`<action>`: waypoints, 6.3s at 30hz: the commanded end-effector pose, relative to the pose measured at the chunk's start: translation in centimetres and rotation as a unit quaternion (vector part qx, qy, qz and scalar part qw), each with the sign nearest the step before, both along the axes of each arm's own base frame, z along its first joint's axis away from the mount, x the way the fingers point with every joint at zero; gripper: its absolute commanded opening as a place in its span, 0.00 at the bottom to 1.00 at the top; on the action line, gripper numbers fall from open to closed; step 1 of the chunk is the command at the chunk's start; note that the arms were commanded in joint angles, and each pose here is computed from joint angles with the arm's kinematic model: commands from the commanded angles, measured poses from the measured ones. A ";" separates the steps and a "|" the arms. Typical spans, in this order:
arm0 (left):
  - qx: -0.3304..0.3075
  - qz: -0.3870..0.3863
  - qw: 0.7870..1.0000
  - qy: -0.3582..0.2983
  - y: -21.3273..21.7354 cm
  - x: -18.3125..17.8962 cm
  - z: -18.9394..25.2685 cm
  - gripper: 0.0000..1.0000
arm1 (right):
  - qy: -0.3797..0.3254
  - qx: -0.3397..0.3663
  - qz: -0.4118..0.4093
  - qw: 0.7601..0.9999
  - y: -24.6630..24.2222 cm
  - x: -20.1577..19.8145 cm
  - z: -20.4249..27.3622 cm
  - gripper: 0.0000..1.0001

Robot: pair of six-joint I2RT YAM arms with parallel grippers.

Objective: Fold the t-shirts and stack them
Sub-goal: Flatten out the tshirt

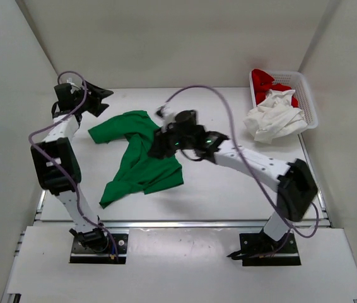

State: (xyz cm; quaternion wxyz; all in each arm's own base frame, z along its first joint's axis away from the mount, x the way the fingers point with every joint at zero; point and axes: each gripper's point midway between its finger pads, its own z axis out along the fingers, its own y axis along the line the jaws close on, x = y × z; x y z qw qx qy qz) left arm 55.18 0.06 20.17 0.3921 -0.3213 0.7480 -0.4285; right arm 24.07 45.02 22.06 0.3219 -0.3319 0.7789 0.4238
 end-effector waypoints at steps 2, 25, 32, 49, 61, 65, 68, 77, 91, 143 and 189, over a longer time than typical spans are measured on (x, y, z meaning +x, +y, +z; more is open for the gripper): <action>0.104 0.032 0.994 -0.005 0.0 -5.6 2.1 0.77 | -0.012 0.063 -0.128 0.990 -8.4 6.0 2.0 0.24; 0.225 -0.101 0.946 0.211 -6.8 -27.0 -17.3 0.66 | 0.214 0.050 -0.208 0.953 -11.6 11.4 -16.7 0.44; 0.215 -0.093 0.955 0.180 -7.7 -25.5 -16.1 0.02 | 0.226 0.063 -0.180 0.955 -8.3 12.5 -16.9 0.27; 0.181 -0.080 0.979 -0.041 -9.4 -20.7 2.5 0.00 | -0.097 0.070 -0.265 0.957 -15.8 10.3 3.9 0.00; 0.206 -0.056 0.976 -0.049 -7.8 -18.7 4.9 0.00 | -0.086 -0.043 -0.247 0.964 -15.5 2.7 -3.0 0.00; 0.218 -0.048 0.974 0.041 -6.8 -16.7 -2.5 0.00 | -0.010 -0.066 -0.227 0.972 -16.2 2.4 -8.9 0.00; 0.181 -0.064 0.977 0.095 -6.8 -14.6 -7.0 0.00 | 0.014 -0.040 -0.204 0.978 -15.7 2.2 -9.0 0.25; 0.177 -0.058 0.978 0.096 -7.3 -9.0 -6.6 0.05 | 0.126 -0.088 -0.364 0.919 -24.9 1.8 -15.3 0.46; 0.209 -0.079 0.967 0.122 -6.7 -9.7 -9.2 0.62 | 0.224 -0.067 -0.344 0.909 -21.0 6.1 -19.0 0.45; 0.162 -0.067 0.963 -0.203 -7.0 -17.6 23.0 0.00 | -0.290 0.116 -0.353 0.882 -25.3 5.4 26.2 0.00; 0.179 0.241 0.919 0.255 7.4 -24.7 -14.7 0.46 | -0.001 0.063 -0.313 0.948 -23.6 0.3 -5.5 0.23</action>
